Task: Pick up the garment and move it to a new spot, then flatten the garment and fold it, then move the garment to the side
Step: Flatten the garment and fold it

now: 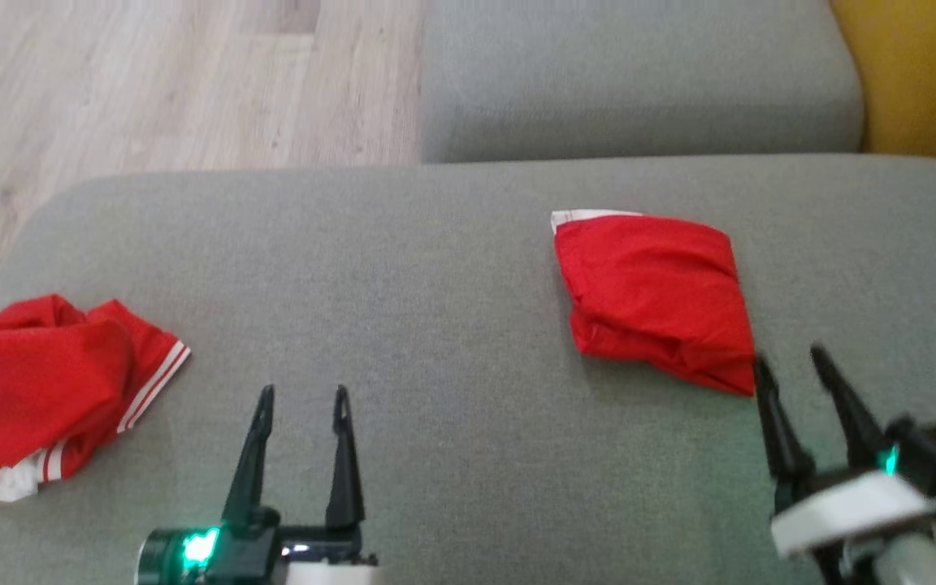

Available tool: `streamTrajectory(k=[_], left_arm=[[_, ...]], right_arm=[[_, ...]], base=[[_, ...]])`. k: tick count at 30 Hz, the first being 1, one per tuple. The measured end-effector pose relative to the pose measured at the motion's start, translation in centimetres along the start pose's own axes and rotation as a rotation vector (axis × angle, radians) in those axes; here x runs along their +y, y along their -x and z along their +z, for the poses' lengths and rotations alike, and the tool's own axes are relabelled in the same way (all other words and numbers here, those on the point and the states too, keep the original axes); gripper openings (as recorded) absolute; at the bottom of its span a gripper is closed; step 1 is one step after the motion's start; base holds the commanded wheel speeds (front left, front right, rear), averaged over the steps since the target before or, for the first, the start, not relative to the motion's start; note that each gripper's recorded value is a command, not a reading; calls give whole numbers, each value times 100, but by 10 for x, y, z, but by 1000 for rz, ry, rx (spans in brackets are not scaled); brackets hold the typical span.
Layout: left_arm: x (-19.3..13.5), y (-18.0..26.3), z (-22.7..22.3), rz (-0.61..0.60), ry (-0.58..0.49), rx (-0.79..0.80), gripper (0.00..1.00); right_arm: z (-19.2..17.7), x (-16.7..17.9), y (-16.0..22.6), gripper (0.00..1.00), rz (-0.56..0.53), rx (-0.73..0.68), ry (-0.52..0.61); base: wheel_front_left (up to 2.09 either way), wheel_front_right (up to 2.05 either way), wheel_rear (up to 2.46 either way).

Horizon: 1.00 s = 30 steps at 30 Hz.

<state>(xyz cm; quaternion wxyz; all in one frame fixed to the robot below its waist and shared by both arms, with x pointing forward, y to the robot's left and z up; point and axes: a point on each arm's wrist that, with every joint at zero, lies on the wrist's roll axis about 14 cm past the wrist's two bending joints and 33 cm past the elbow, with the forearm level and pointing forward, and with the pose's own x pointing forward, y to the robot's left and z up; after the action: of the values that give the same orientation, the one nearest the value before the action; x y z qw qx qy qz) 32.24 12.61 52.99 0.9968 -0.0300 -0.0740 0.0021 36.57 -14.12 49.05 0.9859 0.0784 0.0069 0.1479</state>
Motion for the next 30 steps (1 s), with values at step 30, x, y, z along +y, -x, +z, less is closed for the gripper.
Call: streamTrajectory(k=[30], left_arm=[[10,25,-16,3,-40,54,100]], right_arm=[[-5,-6,43,100,-95,-10,61]], base=[[0,0,0]])
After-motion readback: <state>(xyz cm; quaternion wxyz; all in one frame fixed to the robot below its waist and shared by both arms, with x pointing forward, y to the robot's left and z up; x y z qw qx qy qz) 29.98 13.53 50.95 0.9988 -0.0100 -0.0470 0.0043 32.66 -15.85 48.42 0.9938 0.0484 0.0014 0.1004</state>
